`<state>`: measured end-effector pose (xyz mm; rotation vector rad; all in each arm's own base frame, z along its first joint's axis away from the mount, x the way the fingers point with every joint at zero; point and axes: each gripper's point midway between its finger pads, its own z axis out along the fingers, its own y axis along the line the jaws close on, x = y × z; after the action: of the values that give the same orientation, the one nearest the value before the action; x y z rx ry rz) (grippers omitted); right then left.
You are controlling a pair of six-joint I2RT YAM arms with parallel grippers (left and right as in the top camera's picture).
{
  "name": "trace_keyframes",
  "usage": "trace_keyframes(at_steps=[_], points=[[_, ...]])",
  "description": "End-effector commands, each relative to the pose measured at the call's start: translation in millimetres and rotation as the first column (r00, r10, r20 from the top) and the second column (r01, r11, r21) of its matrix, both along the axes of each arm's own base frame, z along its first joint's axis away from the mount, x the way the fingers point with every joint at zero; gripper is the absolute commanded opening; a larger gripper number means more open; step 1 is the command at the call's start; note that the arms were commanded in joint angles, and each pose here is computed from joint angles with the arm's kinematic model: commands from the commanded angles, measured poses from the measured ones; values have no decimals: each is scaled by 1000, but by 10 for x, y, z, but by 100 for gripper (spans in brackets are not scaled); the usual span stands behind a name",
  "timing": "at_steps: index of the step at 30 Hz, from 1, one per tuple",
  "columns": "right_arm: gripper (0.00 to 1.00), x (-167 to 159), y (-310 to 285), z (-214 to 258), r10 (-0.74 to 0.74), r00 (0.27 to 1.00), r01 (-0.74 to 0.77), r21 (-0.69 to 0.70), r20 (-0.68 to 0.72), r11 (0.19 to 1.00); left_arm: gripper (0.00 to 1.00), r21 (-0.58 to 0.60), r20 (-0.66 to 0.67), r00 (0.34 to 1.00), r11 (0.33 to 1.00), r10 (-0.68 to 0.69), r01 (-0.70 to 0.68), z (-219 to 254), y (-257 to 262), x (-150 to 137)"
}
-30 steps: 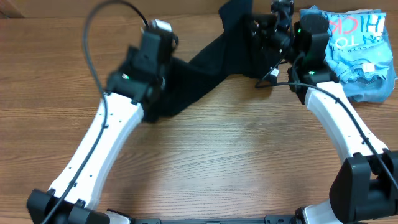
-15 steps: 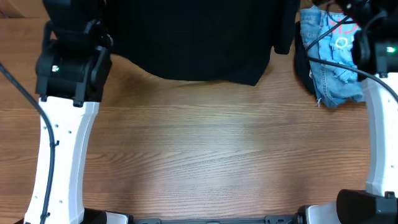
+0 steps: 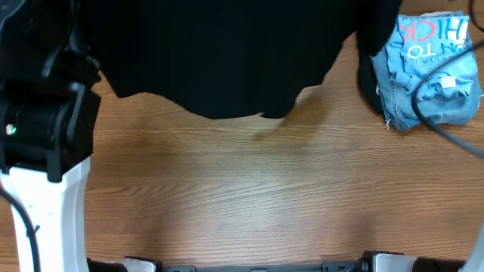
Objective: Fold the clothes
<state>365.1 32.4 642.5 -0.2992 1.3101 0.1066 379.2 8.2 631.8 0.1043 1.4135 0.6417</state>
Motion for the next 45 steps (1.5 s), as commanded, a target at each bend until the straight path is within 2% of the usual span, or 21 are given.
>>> trace_keyframes(at_steps=[1, 5, 9, 12, 15, 17, 19, 21, 24, 26, 29, 32, 34, 37, 42, 45], points=[[4, -445, -255, 310, -153, 985, 152, 18, 85, 988, 4, -11, 17, 999, 1000, 29, -29, 165, 85, -455], [4, -582, -252, 274, -159, 985, 159, 19, 60, 987, 4, -64, -39, 999, 997, -38, 36, 12, -98, -572], [4, -305, -277, 103, -159, 987, 159, 14, 1, 987, 4, -111, -83, 994, 992, -77, 68, -163, -199, -391], [4, 103, -310, -149, -155, 985, 156, 9, -73, 988, 4, -91, -149, 986, 994, -70, 57, -398, -302, -9], [4, 543, -239, -376, -89, 990, 89, -1, -111, 996, 4, -79, -198, 980, 997, -7, -8, -709, -200, 569], [4, 883, -186, -432, -36, 997, 36, -1, -74, 999, 4, -64, -187, 982, 998, 4, -16, -826, -99, 938], [4, 1158, -169, -333, -2, 999, 2, 17, 35, 1000, 4, -38, -72, 997, 999, 7, -10, -693, 58, 1256], [4, 1210, -116, -280, 38, 996, -40, 19, 82, 999, 4, -9, -24, 1000, 1000, -17, 17, -602, 103, 1335], [4, 1210, -111, -282, 47, 995, -49, 15, 84, 999, 4, 53, -28, 1000, 999, -8, 10, -556, 159, 1325], [4, 1284, -126, -466, 39, 999, -39, 2, 14, 999, 4, 62, -131, 990, 996, -49, 58, -804, 90, 1387], [4, 1294, -127, -563, 36, 999, -36, -5, -29, 999, 4, 59, -211, 977, 998, -13, 26, -1031, 195, 1432], [4, 1079, -115, -436, 33, 999, -34, -5, -25, 999, 4, 57, -191, 980, 997, 62, -52, -895, 316, 1244], [4, 840, -142, -340, 2, 999, -2, 4, -39, 1000, 4, 37, -192, 979, 998, 61, -55, -784, 336, 1010], [4, 391, -198, -224, -59, 996, 60, 18, -70, 998, 4, -43, -191, 980, 997, 54, -63, -604, 381, 473], [4, -472, -300, 107, -169, 985, 170, 41, -15, 985, 4, -180, -32, 999, 984, 13, -19, -55, 416, -657], [4, -845, -323, 179, -204, 979, 203, 51, 0, 978, 4, -245, -5, 997, 967, -71, 68, -16, 317, -1045]])
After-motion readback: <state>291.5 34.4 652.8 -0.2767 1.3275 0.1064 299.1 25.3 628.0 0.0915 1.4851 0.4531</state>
